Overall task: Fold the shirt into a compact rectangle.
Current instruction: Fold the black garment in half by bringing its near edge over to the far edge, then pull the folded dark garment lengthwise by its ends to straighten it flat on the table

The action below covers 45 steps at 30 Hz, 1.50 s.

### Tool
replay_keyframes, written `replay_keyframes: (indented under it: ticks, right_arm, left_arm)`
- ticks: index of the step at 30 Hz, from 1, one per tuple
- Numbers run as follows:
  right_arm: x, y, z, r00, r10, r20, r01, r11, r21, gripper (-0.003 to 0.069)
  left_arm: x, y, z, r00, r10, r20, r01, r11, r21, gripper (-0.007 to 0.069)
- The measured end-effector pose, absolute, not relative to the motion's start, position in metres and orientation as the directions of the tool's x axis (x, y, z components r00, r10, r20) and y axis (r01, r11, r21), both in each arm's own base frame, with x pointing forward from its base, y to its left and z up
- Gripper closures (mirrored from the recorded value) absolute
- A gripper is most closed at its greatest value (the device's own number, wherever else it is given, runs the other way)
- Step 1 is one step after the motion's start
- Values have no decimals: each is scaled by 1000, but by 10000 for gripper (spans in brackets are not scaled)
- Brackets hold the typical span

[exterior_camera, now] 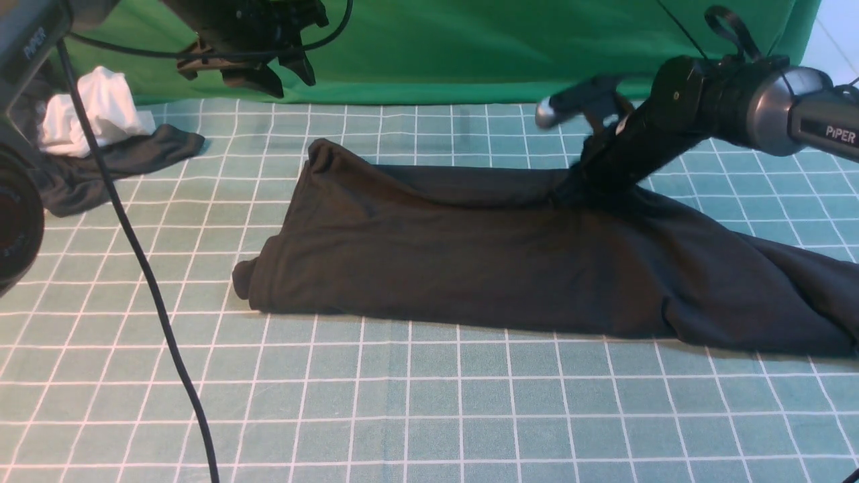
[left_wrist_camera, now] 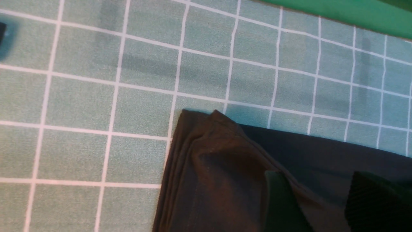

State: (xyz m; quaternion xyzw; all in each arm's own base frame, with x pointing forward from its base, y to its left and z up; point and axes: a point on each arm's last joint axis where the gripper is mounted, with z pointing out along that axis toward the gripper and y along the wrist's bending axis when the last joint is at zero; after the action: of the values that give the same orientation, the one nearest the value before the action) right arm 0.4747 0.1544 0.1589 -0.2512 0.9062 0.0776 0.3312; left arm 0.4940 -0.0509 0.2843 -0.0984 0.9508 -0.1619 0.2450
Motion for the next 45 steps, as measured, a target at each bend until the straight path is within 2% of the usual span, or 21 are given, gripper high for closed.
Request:
replay_keyframes:
  ticks: [3,7,10,11,15,16,17,18,21,26,28,30,31,33,34,35,36,37,38,42,45]
  right_arm:
    - [491,142,170,-577,-327,-748,-425,903,-66,635]
    - [496,127,186,-583,-297,-756,-397,916,-54,629]
    - [484,105,226,-662,-308,-683,-419,908,-4,636]
    - [484,103,228,-660,-305,-687,-415,910,-5,637]
    - [449,54,282,-792,-316,-522,-416,905,84,645]
    - [447,54,284,-796,-319,-515,-419,904,88,645]
    - [432,30,300,-839,-287,-463,-379,918,118,645]
    - [432,27,299,-846,-280,-454,-371,921,122,645]
    - [401,-26,315,-904,-126,-409,-205,966,156,645]
    - [356,-68,299,-953,11,-303,-47,982,184,643]
    - [335,-80,272,-970,61,-235,15,982,191,608]
    - [326,-86,248,-969,93,-228,52,982,179,531]
    - [324,-85,244,-971,95,-219,56,982,180,522]
    - [317,-85,217,-969,118,-218,83,983,165,364]
    - [317,-86,214,-968,121,-218,86,983,164,337]
    - [315,-86,202,-962,144,-233,110,982,154,232]
    - [315,-86,200,-961,147,-234,113,982,152,232]
    - [315,-87,188,-955,172,-242,139,980,145,137]
    - [316,-88,183,-950,185,-250,153,978,141,103]
    - [320,-91,163,-948,216,-233,187,972,141,87]
    - [324,-91,150,-950,221,-222,194,971,137,142]
  left_arm:
    - [495,-52,285,-857,-273,-438,-107,924,-367,363]
    - [494,-52,285,-857,-274,-435,-107,922,-371,363]
    - [490,-52,283,-881,-264,-393,-113,923,-367,368]
    - [490,-52,283,-883,-263,-390,-113,924,-366,368]
    - [484,-52,288,-909,-237,-343,-107,928,-357,368]
    - [484,-52,289,-908,-237,-346,-106,928,-357,368]
    - [484,-52,294,-904,-236,-357,-100,928,-359,368]
    - [484,-52,294,-904,-237,-356,-101,927,-360,368]
    - [485,-52,298,-900,-243,-361,-96,920,-380,368]
    - [485,-51,298,-900,-245,-360,-98,919,-382,368]
    - [485,-51,298,-900,-244,-361,-96,919,-383,368]
    - [485,-51,298,-901,-236,-363,-88,921,-379,368]
    - [485,-51,298,-901,-236,-363,-88,921,-379,368]
    - [485,-51,298,-902,-227,-367,-79,923,-376,368]
    - [485,-51,298,-902,-226,-367,-78,924,-375,368]
    - [485,-51,298,-902,-226,-367,-78,924,-375,368]
    - [485,-51,298,-902,-226,-367,-78,924,-375,368]
    - [485,-51,298,-902,-225,-367,-77,923,-377,368]
    - [485,-51,298,-903,-224,-368,-76,923,-376,368]
    - [485,-51,298,-903,-218,-370,-70,925,-374,368]
    - [485,-51,298,-903,-215,-371,-67,925,-373,368]
